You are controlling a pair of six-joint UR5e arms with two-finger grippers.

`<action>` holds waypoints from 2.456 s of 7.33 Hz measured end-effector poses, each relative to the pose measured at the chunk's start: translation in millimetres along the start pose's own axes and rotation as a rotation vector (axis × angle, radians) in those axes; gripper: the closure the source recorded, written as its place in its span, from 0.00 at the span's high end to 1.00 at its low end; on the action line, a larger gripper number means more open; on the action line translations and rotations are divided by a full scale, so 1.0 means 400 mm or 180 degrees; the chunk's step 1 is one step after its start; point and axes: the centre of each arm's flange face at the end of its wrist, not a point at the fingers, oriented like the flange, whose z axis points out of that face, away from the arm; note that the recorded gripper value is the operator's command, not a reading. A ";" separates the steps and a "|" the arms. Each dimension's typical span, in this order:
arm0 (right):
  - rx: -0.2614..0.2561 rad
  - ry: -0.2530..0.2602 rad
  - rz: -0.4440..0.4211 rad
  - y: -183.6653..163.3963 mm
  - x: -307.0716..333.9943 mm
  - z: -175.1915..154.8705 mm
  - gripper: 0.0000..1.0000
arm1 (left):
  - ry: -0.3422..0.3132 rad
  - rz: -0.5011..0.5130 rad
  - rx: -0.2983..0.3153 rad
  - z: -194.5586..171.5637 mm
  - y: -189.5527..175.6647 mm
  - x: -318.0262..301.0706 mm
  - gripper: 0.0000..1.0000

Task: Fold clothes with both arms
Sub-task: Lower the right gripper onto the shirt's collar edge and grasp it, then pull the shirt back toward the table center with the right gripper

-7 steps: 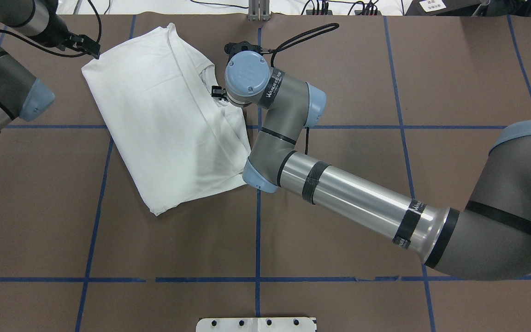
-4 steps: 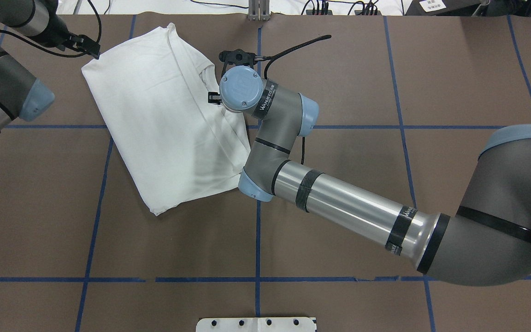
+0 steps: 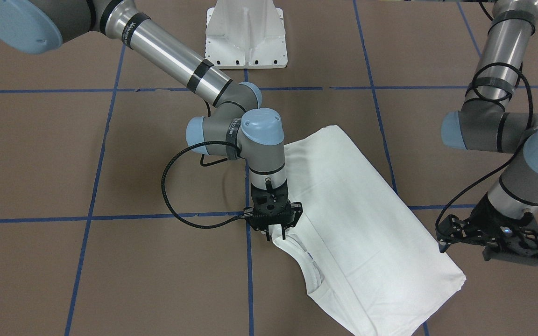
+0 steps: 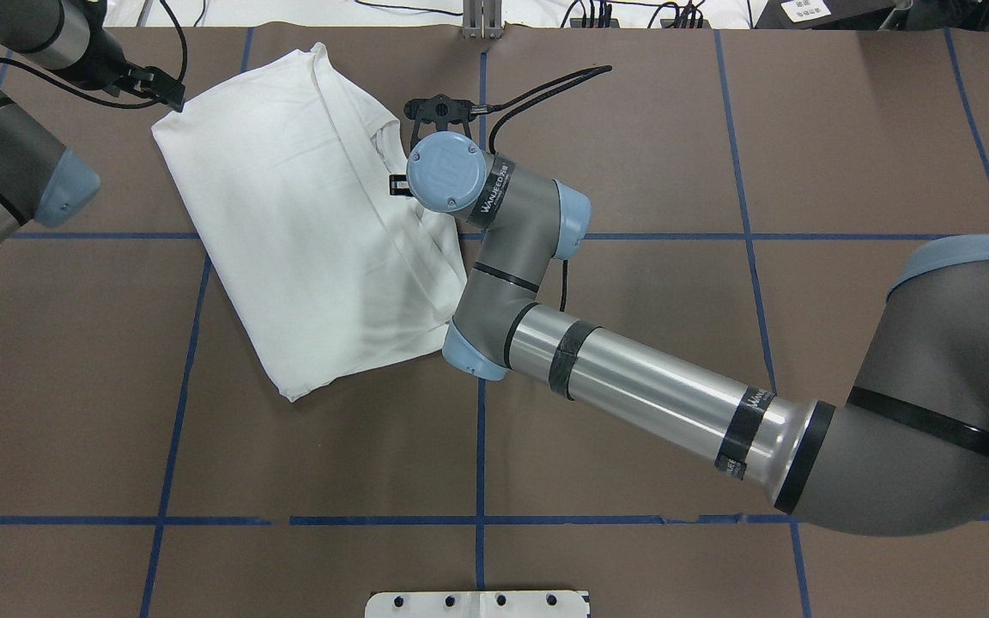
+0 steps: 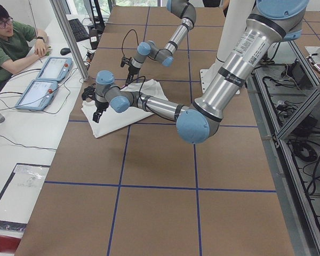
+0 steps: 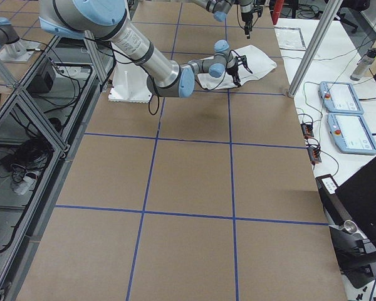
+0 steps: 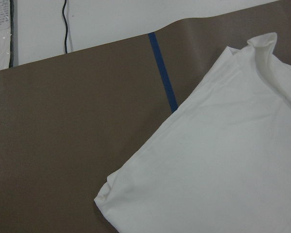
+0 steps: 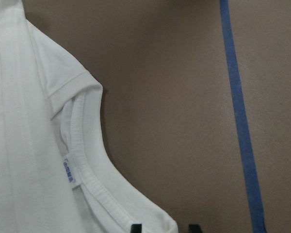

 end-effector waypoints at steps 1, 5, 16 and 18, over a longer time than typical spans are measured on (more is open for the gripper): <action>-0.0002 0.0005 -0.0036 0.004 0.000 0.001 0.43 | -0.0002 -0.0002 -0.0004 0.001 0.001 -0.002 1.00; 0.0001 0.0019 -0.0082 0.030 -0.006 0.008 0.00 | -0.0004 -0.0004 -0.0006 0.002 0.003 -0.003 1.00; -0.0190 0.0090 -0.0286 0.297 0.311 -0.280 0.00 | 0.0008 0.0009 0.0004 -0.002 0.001 0.001 1.00; -0.0216 0.0117 -0.0362 0.394 0.417 -0.360 0.00 | 0.0022 0.0023 0.0019 -0.010 0.005 0.007 1.00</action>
